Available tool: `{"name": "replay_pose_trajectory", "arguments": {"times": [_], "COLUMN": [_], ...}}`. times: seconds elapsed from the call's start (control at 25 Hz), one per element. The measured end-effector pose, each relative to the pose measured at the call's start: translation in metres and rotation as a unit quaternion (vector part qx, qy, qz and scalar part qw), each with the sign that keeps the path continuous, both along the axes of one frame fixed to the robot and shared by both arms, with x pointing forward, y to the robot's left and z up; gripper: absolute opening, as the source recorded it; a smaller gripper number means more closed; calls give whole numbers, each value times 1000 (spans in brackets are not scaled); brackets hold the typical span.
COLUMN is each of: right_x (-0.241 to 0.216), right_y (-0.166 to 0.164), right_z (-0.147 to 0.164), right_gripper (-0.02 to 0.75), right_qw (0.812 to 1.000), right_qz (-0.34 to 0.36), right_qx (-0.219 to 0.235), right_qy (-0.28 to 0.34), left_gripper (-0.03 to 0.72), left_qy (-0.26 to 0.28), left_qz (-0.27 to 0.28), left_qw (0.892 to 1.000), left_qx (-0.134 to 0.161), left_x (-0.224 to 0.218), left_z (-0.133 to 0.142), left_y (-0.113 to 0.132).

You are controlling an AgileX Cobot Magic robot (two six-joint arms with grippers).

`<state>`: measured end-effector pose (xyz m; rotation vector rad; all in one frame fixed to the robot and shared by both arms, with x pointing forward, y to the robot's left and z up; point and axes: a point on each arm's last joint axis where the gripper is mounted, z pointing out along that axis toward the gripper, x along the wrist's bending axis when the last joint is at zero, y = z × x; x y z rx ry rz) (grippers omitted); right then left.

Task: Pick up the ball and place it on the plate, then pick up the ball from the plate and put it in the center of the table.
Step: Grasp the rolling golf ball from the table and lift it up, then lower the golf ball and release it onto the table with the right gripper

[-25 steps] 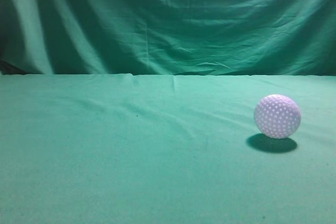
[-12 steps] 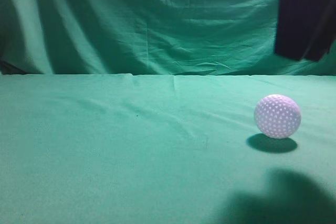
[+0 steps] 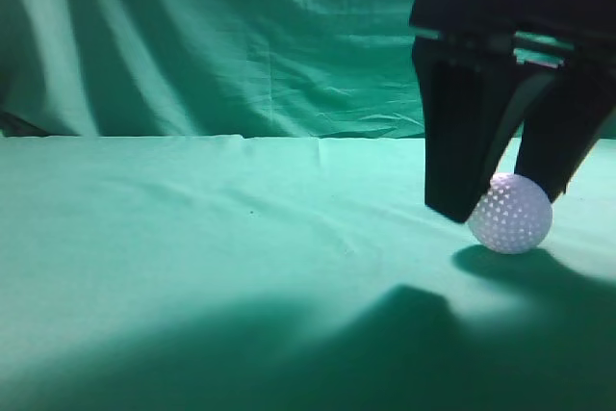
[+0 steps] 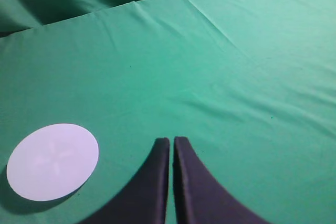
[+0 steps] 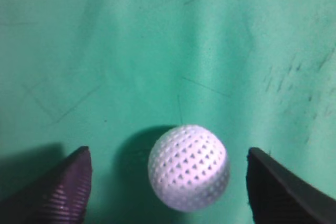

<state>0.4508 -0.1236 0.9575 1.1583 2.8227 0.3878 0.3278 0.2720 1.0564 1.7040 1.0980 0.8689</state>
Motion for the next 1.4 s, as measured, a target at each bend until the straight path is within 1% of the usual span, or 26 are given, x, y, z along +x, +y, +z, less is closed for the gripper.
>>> {"name": "replay_pose_trajectory", "arguments": {"times": [0.2, 0.36, 0.48, 0.52, 0.56, 0.6, 0.68, 0.8, 0.88, 1.0, 1.12, 1.24, 1.4], "right_x": [5, 8, 9, 9, 9, 10, 14, 26, 37, 56, 73, 92, 117], "right_y": [3, 4, 4, 4, 4, 5, 8, 18, 27, 42, 57, 75, 100], "right_z": [-16, -23, -24, -24, -24, -23, -17, 6, 26, 62, 88, 96, 84], "right_gripper": [549, 549, 355, 312, 298, 312, 312, 312, 312, 312, 312, 312, 312], "right_qw": [1000, 1000, 1000, 999, 999, 999, 999, 999, 999, 996, 992, 990, 989], "right_qz": [-8, -7, -22, -28, -33, -37, -40, -42, -42, -41, -33, -21, 1], "right_qx": [-10, -16, -18, -17, -16, -17, -19, -7, 9, 51, 82, 102, 114], "right_qy": [9, 10, 11, 12, 12, 15, 20, 9, -9, -56, -89, -98, -93], "left_gripper": [0, 0, 0, 0, 0, 0, 0, 0, 0, 0, 0, 0, 0], "left_qy": [0, 0, 0, 0, 0, 0, 0, 0, 0, 0, 0, 0, 0], "left_qz": [0, 0, 0, 0, 0, 0, 0, 0, 0, 0, 0, 0, 0], "left_qw": [1000, 1000, 1000, 1000, 1000, 1000, 1000, 1000, 1000, 1000, 1000, 1000, 1000], "left_qx": [2, 2, 2, 2, 2, 2, 2, 2, 2, 2, 2, 2, 2], "left_x": [0, 0, 0, 0, 0, 0, 0, 0, 0, 0, 0, 0, 0], "left_z": [0, 0, 0, 0, 0, 0, 0, 0, 0, 0, 0, 0, 0], "left_y": [0, 0, 0, 0, 0, 0, 0, 0, 0, 0, 0, 0, 0]}}
